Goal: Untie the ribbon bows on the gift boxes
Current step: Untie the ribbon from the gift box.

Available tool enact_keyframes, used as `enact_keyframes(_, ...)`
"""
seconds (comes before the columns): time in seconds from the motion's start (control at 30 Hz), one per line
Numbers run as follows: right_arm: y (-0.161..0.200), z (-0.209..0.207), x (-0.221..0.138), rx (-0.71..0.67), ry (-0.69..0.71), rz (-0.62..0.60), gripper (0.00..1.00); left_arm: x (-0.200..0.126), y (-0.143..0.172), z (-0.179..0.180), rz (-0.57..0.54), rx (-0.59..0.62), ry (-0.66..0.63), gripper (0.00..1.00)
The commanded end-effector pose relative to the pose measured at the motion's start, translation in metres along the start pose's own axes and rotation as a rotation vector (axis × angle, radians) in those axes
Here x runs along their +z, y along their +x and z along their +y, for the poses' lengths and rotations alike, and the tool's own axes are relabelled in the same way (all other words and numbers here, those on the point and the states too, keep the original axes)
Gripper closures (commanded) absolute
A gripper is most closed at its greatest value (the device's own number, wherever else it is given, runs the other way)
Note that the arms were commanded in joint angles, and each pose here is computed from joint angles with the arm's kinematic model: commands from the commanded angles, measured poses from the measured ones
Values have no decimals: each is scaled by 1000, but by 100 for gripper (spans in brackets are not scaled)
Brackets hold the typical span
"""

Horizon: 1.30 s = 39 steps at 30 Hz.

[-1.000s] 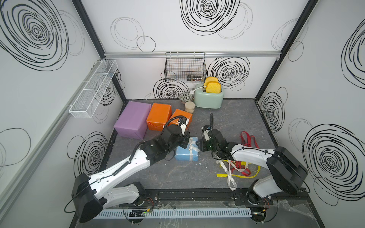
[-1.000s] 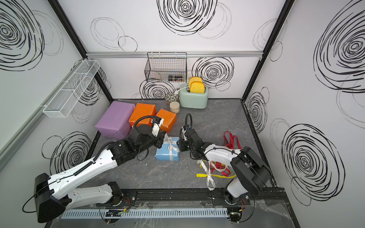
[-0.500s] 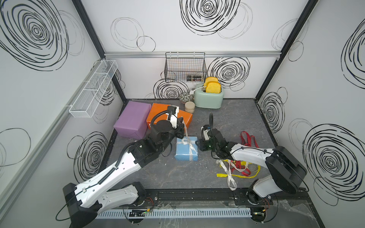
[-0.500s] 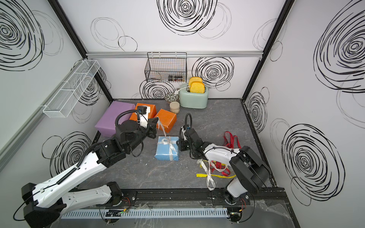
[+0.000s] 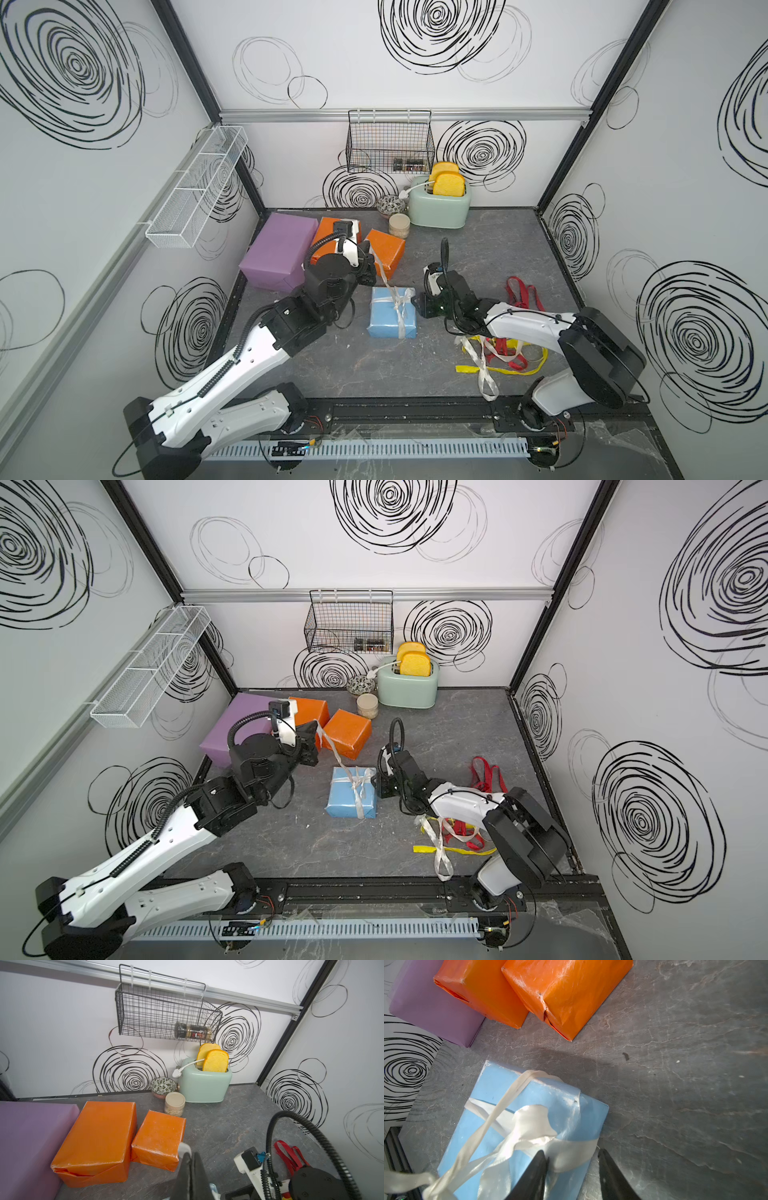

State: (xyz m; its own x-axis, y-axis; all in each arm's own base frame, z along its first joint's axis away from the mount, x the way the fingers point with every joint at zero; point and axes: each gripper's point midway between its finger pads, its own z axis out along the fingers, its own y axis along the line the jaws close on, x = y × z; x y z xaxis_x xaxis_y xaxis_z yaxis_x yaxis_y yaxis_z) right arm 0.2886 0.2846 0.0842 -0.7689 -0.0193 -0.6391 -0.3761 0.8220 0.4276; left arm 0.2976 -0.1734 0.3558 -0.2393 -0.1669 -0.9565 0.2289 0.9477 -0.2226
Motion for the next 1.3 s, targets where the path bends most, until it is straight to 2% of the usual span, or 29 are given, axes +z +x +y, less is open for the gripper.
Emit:
enact_keyframes(0.0, 24, -18, -3, 1, 63, 62, 55, -2, 10, 30, 13, -63, -72, 90)
enact_keyframes(0.17, 15, -18, -14, 21, 54, 1, 52, 0, 37, 70, 122, -150, -127, 77)
enact_keyframes(0.3, 4, -24, -27, 54, 56, -60, 50, 1, 56, 86, 192, -177, -130, 43)
enact_keyframes(0.37, -1, -28, -34, 72, 57, -93, 48, 2, 65, 79, 232, -175, -91, 34)
enact_keyframes(0.47, -10, -34, -47, 104, 55, -149, 45, 7, 88, 37, 341, -165, 96, 35)
enact_keyframes(0.53, -14, -40, -55, 127, 55, -182, 45, 7, 111, -3, 430, -116, 214, 36)
enact_keyframes(0.63, -19, -46, -66, 157, 49, -226, 45, 0, 147, -54, 530, -6, 315, 39)
enact_keyframes(0.73, -21, -52, -73, 177, 49, -255, 45, -6, 180, -88, 617, 54, 360, 45)
enact_keyframes(0.83, -22, -56, -76, 186, 45, -268, 46, -4, 206, -99, 664, 85, 322, 46)
enact_keyframes(0.93, -20, -58, -75, 193, 43, -262, 46, 2, 225, -94, 695, 96, 240, 48)
enact_keyframes(1.07, -20, -57, -75, 192, 38, -259, 46, 6, 233, -85, 672, 57, 180, 59)
enact_keyframes(1.27, -19, -56, -74, 189, 29, -250, 47, 18, 240, -69, 656, 27, 113, 58)
